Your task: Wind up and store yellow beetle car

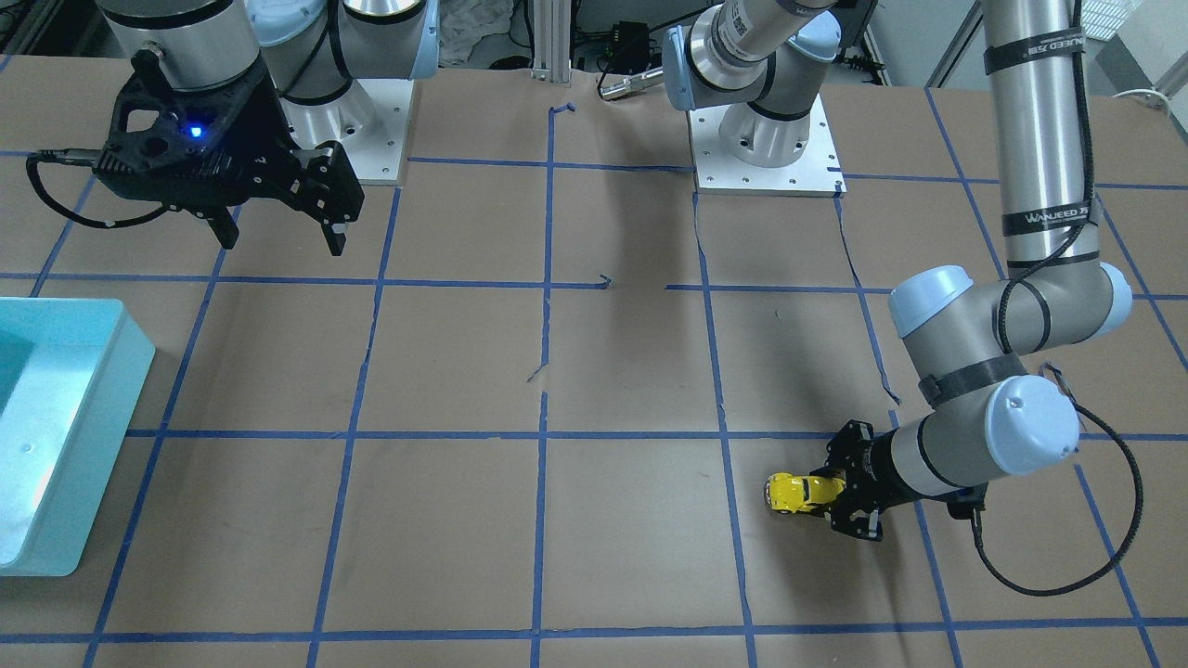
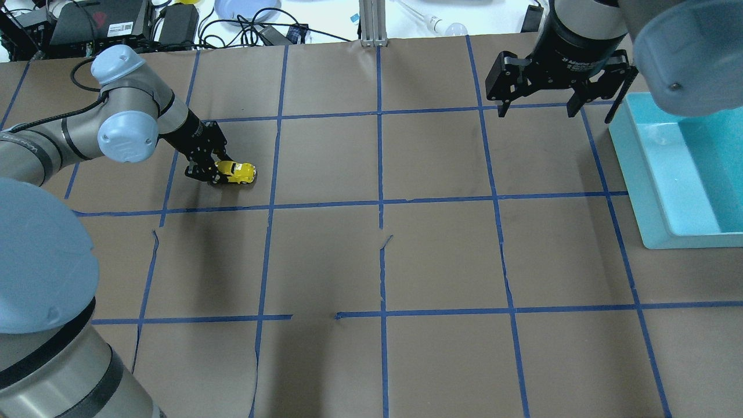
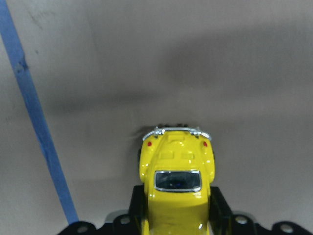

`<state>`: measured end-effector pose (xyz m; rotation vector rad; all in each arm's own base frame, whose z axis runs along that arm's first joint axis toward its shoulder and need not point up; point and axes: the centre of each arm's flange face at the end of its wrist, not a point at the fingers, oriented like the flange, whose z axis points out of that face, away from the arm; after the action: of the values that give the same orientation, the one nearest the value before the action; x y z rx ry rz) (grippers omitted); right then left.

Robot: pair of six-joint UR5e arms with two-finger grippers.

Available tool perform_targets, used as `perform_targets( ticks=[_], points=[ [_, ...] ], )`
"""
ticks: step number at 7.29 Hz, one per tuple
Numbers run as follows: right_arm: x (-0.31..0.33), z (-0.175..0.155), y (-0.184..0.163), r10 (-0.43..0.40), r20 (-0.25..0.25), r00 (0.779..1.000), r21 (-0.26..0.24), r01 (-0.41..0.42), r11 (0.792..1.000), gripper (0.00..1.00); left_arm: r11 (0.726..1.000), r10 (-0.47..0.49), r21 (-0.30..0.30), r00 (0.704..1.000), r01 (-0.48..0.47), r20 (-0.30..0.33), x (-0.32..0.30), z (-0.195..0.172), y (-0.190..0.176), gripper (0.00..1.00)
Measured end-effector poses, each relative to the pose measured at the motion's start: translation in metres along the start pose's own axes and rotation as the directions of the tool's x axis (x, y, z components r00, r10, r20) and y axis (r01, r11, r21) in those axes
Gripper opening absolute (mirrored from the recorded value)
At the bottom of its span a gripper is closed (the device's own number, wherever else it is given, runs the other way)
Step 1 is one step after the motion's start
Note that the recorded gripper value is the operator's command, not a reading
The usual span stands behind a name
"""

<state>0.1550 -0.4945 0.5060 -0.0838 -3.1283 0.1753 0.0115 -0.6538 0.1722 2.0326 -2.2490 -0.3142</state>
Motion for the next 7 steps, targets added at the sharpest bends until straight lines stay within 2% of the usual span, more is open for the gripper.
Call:
perform_targets(
  ticks=[1, 2, 3, 5, 7],
  points=[
    [0.000, 0.000, 0.000, 0.000, 0.000, 1.000, 0.000, 0.000, 1.000, 1.00, 1.000, -0.003, 0.001, 1.000, 0.003, 0.000, 0.000, 0.000, -0.001, 0.92],
    [0.000, 0.000, 0.000, 0.001, 0.000, 1.000, 0.000, -0.001, 1.000, 1.00, 1.000, -0.007, 0.001, 1.000, 0.007, -0.003, 0.000, -0.001, -0.001, 1.00],
    [0.000, 0.000, 0.000, 0.001, 0.000, 1.000, 0.000, -0.001, 1.000, 1.00, 1.000, -0.010, 0.001, 1.000, 0.010, -0.014, 0.001, -0.003, -0.001, 1.00],
    [0.000, 0.000, 0.000, 0.001, 0.000, 1.000, 0.000, -0.001, 1.000, 1.00, 1.000, 0.003, 0.011, 0.998, -0.003, -0.062, 0.004, -0.029, 0.004, 1.00],
    [0.000, 0.000, 0.000, 0.001, 0.001, 1.000, 0.000, -0.001, 1.000, 1.00, 0.998, 0.063, 0.033, 0.994, -0.060, -0.091, 0.003, -0.056, 0.011, 1.00]
  ],
)
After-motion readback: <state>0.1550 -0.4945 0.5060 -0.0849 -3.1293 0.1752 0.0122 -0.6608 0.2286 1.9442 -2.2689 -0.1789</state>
